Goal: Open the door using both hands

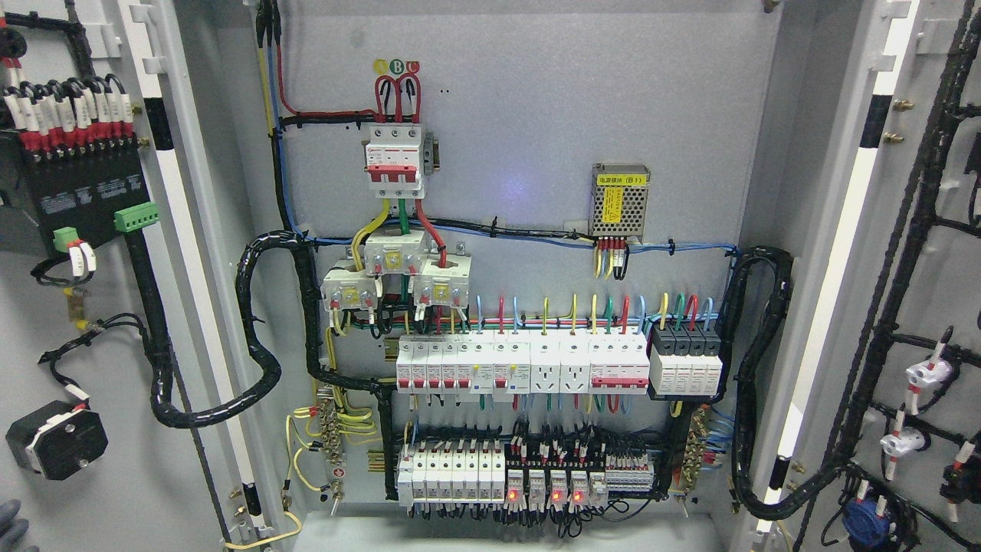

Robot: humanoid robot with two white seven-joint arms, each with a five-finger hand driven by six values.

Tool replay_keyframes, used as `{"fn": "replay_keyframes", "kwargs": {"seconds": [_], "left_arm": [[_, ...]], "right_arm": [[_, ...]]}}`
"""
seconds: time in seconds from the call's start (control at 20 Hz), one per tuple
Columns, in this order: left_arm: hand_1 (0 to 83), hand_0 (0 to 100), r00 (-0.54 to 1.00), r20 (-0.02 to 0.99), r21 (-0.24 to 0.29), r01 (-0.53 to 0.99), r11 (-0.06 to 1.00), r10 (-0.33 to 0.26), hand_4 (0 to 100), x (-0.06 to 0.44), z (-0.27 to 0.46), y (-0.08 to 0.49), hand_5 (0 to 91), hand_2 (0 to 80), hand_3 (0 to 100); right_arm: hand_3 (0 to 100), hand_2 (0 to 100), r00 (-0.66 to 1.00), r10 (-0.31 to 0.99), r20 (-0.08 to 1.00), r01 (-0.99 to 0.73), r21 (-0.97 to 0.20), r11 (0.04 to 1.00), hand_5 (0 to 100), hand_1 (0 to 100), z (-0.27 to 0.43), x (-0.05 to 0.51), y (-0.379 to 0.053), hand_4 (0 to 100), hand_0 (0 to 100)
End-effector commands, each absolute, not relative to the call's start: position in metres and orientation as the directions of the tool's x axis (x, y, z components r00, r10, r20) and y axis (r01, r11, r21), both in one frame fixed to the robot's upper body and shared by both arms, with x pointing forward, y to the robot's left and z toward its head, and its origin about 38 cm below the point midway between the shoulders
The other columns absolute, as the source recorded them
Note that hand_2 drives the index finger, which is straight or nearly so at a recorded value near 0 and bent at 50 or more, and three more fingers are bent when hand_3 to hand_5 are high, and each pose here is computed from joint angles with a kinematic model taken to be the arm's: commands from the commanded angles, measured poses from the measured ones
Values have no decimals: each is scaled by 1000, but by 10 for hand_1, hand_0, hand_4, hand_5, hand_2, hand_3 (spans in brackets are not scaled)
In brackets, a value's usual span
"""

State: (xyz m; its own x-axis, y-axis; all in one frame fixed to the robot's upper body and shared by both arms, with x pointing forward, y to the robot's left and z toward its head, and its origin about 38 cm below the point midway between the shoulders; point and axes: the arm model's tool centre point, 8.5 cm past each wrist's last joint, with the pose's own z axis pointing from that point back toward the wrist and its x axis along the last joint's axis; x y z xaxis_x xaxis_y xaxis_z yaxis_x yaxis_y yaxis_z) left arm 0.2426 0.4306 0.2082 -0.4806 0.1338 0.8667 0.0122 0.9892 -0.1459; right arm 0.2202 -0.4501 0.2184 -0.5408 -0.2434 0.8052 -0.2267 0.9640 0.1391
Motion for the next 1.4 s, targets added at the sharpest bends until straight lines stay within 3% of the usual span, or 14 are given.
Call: {"fn": "replay_keyframes", "kwargs": {"seconds": [0.0,1.35], "left_arm": [[0,0,-474,871,-152,-10,988,129,0,244,207,444,0,0,0],[0,0,-478,864,-127,97,987,158,0,238,217,411,0,0,0]], "right_arm": [[0,0,-528,-239,815,-221,140,965,0,0,216,217,-452,0,0],[0,0,-539,-269,798,-389,47,920,0,0,237,207,-411,0,0]]}}
